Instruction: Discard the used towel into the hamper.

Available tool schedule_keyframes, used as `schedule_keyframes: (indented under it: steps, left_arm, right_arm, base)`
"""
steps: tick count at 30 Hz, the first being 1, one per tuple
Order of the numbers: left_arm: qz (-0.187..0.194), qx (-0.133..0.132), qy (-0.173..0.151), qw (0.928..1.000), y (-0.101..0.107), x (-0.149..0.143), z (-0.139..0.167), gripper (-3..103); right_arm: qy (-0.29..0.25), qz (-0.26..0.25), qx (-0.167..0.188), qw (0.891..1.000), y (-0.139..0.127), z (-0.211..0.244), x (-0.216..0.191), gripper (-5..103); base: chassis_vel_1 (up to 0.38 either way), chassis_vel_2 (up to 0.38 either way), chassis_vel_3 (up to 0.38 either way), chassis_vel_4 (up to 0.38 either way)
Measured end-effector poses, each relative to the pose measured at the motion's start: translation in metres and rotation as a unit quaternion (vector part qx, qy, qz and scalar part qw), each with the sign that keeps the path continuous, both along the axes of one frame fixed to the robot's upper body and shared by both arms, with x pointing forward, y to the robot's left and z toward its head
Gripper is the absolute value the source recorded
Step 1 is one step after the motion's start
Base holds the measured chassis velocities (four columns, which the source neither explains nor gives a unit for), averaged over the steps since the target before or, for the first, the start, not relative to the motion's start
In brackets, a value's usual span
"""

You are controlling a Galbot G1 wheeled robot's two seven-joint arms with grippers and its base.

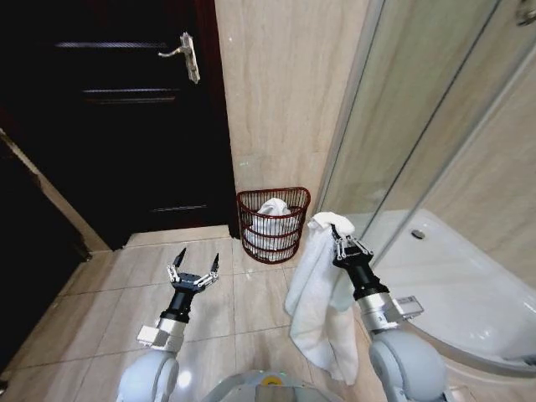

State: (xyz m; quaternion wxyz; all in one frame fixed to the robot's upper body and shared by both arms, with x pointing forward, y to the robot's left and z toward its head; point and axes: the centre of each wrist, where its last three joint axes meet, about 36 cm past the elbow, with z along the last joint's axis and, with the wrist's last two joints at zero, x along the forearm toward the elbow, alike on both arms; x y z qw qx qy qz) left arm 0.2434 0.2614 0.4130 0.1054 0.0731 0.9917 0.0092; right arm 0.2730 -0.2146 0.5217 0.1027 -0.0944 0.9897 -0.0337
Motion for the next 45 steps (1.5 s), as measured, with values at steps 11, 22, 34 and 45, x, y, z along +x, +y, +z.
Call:
schedule_keyframes:
  steps: [11, 22, 34, 45]
  left_arm:
    - [-0.001, 0.0, -0.005, 1.0, -0.0008, 0.0003, 0.0014, 100]
    - [0.009, -0.007, 0.005, 0.9999, -0.001, 0.0002, 0.0027, 100]
    - [0.019, -0.016, 0.009, 0.9997, -0.0016, 0.002, 0.0049, 100]
    - [0.014, -0.013, 0.007, 0.9998, -0.0023, 0.0025, 0.0061, 100]
  right_arm:
    - [0.003, -0.001, 0.0, 1.0, 0.0003, -0.0021, 0.0013, 7]
    - [-0.001, -0.016, 0.009, 1.0, 0.0023, -0.0042, 0.0051, 7]
    - [-0.005, -0.011, 0.016, 1.0, 0.0035, -0.0027, 0.0049, 7]
    - [-0.006, -0.008, 0.024, 1.0, 0.0037, 0.0036, 0.0037, 7]
  base:
    - [0.005, 0.152, 0.001, -0.155]
    - [-0.02, 0.119, 0.019, -0.117]
    - [0.0, 0.0, 0.0, 0.0]
    - [0.0, 0.0, 0.0, 0.0]
